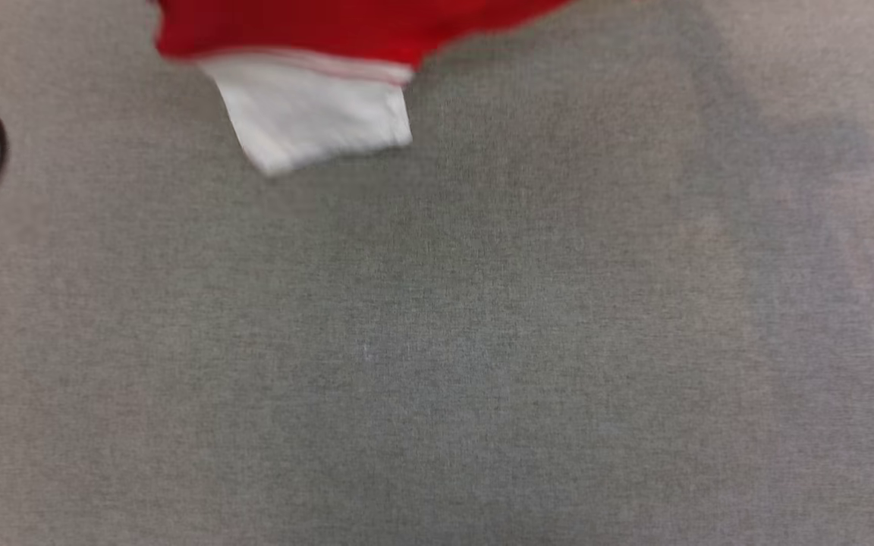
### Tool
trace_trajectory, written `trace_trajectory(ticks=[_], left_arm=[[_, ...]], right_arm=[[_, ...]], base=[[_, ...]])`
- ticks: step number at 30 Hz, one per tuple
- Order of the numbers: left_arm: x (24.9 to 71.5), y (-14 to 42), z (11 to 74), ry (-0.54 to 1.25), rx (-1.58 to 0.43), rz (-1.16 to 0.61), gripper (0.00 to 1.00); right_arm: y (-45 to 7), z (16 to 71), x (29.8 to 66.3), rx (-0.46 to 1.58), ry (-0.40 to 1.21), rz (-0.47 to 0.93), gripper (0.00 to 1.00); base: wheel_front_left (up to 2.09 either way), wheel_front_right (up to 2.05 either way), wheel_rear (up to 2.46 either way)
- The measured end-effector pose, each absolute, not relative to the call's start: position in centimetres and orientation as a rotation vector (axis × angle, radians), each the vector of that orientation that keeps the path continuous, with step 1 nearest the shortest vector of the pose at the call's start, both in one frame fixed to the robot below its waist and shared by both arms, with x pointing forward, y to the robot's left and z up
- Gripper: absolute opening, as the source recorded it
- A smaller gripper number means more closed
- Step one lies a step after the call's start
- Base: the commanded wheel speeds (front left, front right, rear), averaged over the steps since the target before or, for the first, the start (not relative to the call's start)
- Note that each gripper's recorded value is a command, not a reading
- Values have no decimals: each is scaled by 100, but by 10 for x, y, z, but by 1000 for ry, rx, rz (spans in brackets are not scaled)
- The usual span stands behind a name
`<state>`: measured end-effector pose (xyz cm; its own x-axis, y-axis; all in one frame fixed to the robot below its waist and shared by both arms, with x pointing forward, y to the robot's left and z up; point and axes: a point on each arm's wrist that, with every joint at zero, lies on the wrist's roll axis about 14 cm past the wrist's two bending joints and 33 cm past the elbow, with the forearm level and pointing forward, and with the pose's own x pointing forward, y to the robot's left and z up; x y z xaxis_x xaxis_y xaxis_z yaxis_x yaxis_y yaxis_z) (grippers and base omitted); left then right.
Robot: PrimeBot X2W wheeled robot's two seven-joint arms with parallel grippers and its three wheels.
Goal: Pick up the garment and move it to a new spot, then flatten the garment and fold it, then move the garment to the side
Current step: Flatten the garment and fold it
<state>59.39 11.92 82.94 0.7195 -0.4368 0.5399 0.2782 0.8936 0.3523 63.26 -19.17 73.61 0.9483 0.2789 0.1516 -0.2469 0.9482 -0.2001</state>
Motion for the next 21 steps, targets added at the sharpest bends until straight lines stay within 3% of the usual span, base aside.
trace_trajectory(ticks=[6, 11, 21], left_arm=[[634, 121, 851, -688, 302, -370, 0], [659, 124, 829, -631, 308, -361, 0], [687, 136, 729, -455, 284, -376, 0]], right_arm=[[-193, 767, 673, -229, -261, 217, 0], [-192, 756, 694, -239, -243, 207, 0], [-173, 650, 708, -231, -62, 285, 0]], base=[[0, 0, 0], [0, 0, 0], [0, 0, 0]])
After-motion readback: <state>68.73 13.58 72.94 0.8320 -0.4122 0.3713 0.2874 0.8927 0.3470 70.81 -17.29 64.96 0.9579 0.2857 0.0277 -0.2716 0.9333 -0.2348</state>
